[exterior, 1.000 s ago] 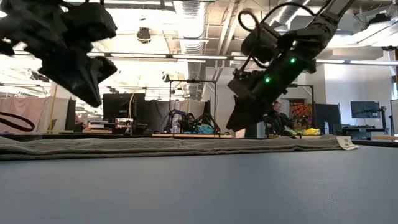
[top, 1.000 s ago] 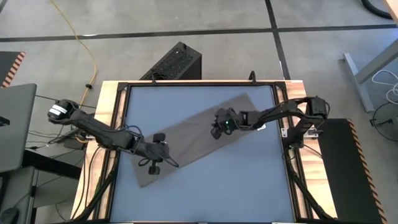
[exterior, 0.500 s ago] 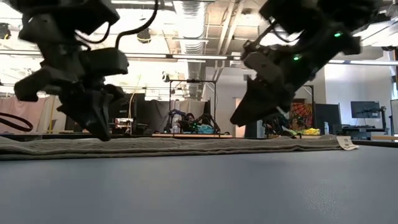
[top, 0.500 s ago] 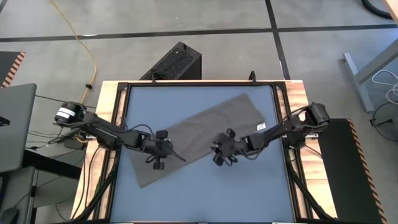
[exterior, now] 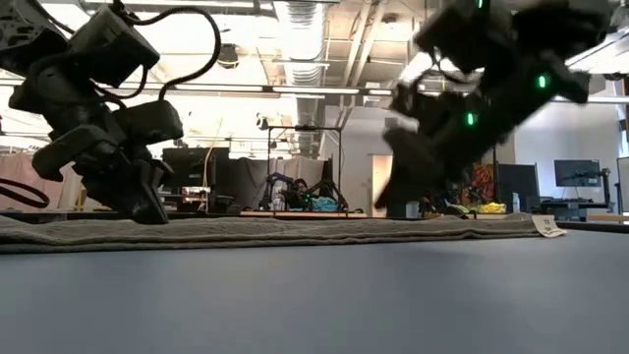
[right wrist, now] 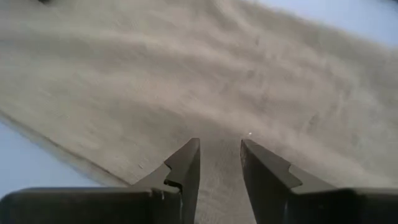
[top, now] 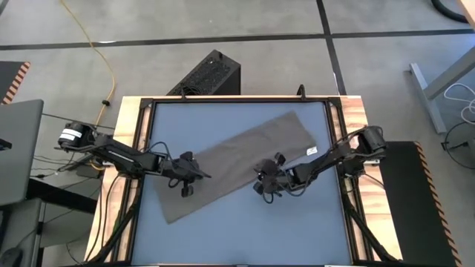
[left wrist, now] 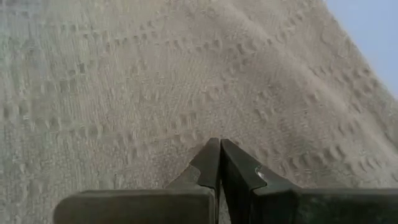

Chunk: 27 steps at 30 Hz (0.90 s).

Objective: Roll towel
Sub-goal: Roll the gray towel

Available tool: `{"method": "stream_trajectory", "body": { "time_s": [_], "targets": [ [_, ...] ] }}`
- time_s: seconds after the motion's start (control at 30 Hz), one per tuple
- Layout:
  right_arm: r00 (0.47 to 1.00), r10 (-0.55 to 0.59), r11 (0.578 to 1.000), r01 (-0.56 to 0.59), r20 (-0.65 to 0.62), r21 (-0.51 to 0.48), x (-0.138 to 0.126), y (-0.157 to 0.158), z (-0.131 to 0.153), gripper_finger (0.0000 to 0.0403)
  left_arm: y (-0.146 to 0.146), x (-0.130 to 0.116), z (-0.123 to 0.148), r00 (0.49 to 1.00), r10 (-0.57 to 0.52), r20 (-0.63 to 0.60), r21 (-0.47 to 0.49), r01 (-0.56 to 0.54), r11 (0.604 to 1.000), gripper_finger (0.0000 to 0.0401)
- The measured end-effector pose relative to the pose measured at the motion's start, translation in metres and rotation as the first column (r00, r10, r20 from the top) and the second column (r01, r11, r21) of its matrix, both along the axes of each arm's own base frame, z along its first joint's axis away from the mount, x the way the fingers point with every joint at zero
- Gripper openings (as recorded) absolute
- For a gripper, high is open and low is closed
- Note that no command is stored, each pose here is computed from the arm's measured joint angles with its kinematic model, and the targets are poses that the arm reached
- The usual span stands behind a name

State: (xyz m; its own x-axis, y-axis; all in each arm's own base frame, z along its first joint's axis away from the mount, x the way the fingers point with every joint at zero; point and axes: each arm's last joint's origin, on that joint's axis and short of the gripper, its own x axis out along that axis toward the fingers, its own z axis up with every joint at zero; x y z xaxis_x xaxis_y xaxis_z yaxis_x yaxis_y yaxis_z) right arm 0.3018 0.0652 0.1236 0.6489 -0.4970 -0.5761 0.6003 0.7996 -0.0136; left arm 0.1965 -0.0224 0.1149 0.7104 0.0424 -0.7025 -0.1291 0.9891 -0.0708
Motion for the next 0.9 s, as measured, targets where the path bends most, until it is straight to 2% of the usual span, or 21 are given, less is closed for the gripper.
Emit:
{"method": "stream_trajectory", "body": {
  "time_s": [0.1,0.27,0.4,0.53,0.63,0.8,0.9],
  "targets": [
    [0.999,-0.033,0.999,0.033,-0.033,0.021,0.001,0.0,-0.02,0.0138,0.0,-0.002,-0.002,1.0,0.006,-0.03,-0.003,-0.006,1.0,0.0],
    [0.998,-0.067,0.996,0.068,-0.018,0.059,0.002,0.009,-0.04,0.0137,0.0,-0.004,-0.004,0.998,0.003,-0.058,0.009,-0.003,1.0,0.0],
    [0.999,-0.052,0.995,0.052,-0.007,0.08,-0.001,0.019,-0.04,0.0137,0.0,-0.007,-0.006,0.995,0.006,-0.096,0.006,-0.006,1.0,0.0],
    [1.0,0.015,0.993,-0.016,0.013,0.121,-0.005,0.033,-0.028,0.0137,-0.003,-0.008,-0.007,0.993,0.017,-0.116,-0.012,-0.018,1.0,0.0],
    [0.996,0.087,0.986,-0.088,0.014,0.139,-0.008,0.039,-0.016,0.0137,-0.008,-0.008,-0.004,0.997,-0.022,-0.076,-0.028,0.02,0.999,0.0],
    [0.986,0.135,0.984,-0.145,0.102,0.1,-0.01,0.039,0.019,0.0136,-0.019,-0.006,0.014,0.993,-0.117,0.016,-0.097,0.118,0.988,0.0],
    [0.98,0.143,0.985,-0.155,0.136,0.08,-0.012,0.036,0.035,0.0136,-0.025,-0.008,0.023,0.988,-0.139,0.067,-0.114,0.145,0.983,0.0]
  ]
}}
